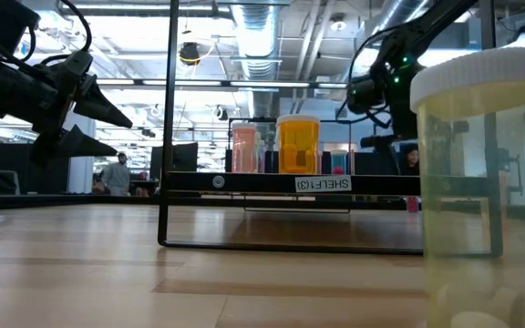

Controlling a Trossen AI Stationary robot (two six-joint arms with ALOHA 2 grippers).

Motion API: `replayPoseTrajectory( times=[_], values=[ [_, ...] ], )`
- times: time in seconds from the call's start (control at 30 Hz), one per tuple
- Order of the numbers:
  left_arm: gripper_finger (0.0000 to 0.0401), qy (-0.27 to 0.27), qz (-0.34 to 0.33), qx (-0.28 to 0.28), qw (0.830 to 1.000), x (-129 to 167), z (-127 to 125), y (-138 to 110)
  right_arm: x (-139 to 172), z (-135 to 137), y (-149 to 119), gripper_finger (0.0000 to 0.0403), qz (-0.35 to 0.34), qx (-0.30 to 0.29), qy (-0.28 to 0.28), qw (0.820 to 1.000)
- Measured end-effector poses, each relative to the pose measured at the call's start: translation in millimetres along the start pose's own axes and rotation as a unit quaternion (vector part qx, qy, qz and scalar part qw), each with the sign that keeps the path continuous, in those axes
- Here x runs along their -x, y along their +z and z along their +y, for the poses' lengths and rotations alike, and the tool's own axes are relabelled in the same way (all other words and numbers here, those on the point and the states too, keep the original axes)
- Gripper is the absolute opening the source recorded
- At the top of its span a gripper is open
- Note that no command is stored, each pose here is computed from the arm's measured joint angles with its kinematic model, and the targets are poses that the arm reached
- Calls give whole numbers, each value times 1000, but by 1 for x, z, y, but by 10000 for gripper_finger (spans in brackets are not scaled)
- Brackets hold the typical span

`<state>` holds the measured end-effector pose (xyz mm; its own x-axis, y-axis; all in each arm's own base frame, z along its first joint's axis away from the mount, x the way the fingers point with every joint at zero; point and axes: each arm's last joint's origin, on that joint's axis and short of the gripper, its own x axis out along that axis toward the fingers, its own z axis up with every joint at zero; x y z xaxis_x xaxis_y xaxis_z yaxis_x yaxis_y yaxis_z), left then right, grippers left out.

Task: Pick and place medicine bottles onto shelf by color
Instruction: Put the blue pill bottle on the shelf

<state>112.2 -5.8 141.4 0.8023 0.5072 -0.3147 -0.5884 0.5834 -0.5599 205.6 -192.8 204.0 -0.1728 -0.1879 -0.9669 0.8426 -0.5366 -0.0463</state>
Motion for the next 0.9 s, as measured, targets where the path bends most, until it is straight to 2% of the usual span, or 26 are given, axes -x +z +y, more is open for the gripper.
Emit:
replayPoseTrajectory(
  times=[0.33, 0.9],
  values=[
    [303, 0, 0, 0, 1000, 0, 0, 0, -23, 11, 3, 307, -14, -4, -24, 1000],
    [303, 0, 0, 0, 1000, 0, 0, 0, -27, 17, 7, 303, -86, -12, -14, 996]
  ],
)
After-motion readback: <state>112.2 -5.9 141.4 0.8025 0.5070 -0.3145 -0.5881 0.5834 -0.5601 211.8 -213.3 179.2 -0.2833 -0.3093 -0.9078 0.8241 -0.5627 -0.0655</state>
